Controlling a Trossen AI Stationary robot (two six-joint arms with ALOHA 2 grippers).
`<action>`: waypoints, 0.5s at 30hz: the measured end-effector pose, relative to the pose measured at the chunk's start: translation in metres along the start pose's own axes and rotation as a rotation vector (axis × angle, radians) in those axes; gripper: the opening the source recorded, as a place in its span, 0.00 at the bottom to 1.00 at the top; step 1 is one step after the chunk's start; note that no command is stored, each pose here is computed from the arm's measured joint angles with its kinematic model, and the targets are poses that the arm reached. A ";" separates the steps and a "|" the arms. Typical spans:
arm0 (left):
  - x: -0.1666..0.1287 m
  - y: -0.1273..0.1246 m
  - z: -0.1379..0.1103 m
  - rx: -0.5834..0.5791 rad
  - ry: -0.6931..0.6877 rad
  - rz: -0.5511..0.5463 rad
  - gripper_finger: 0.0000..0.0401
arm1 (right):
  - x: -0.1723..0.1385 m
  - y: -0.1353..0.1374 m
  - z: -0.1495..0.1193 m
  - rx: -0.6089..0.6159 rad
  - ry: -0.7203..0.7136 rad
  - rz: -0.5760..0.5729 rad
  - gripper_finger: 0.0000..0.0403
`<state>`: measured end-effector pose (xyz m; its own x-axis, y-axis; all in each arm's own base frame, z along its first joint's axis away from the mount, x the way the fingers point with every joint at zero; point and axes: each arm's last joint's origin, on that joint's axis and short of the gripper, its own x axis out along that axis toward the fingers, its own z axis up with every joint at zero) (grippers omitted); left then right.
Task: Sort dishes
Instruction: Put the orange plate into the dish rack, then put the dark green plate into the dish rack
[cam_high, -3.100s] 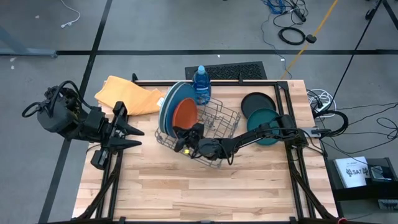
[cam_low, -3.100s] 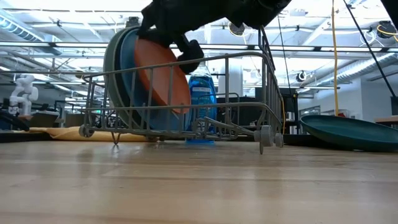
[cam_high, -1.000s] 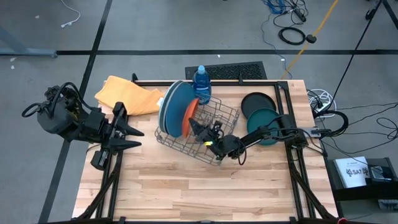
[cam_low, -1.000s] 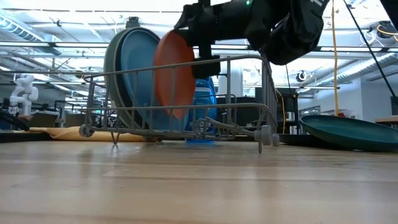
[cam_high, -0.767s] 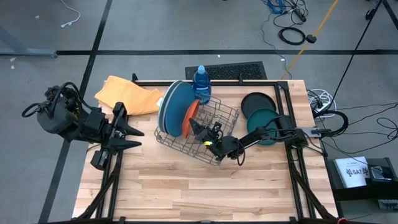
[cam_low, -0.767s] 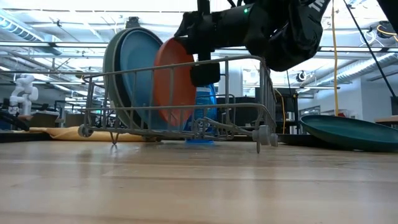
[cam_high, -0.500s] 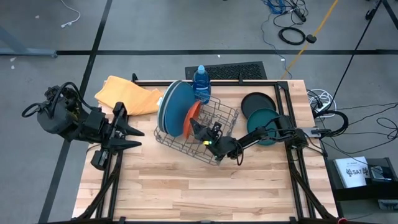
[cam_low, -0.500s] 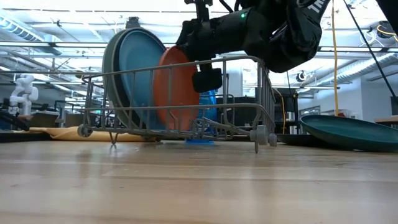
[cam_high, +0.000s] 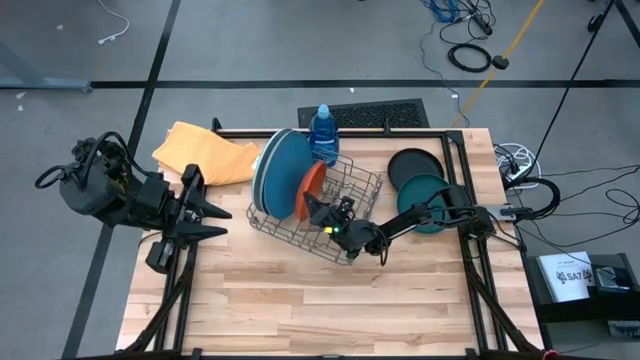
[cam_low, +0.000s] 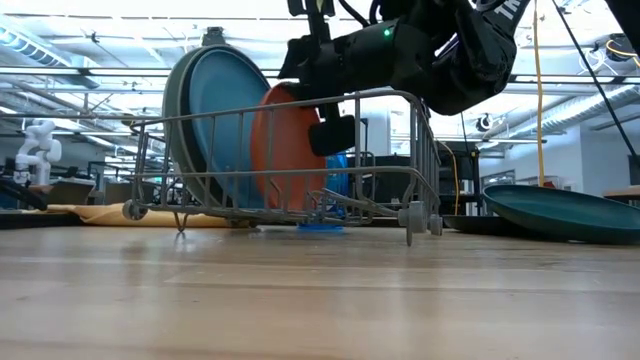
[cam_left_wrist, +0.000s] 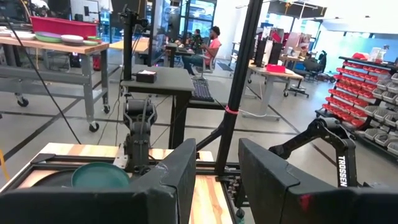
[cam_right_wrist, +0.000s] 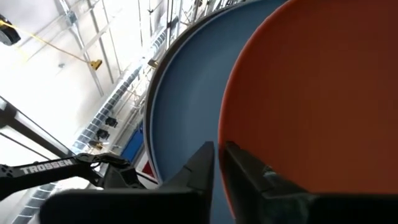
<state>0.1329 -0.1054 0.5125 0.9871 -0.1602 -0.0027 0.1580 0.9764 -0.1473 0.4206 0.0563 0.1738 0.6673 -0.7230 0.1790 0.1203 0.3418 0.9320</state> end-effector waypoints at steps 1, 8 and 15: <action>0.000 0.000 0.000 0.000 0.000 0.000 0.31 | 0.000 0.000 0.000 -0.005 0.002 0.000 0.12; 0.000 0.000 0.000 0.003 -0.004 0.000 0.31 | 0.000 0.000 -0.001 -0.016 0.015 0.009 0.34; 0.000 0.000 0.000 0.003 -0.003 0.000 0.31 | 0.000 0.003 -0.002 -0.061 0.069 0.063 0.54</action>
<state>0.1330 -0.1054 0.5129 0.9872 -0.1595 0.0006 0.1579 0.9768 -0.1443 0.4218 0.0585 0.1758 0.7235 -0.6566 0.2130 0.1192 0.4228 0.8983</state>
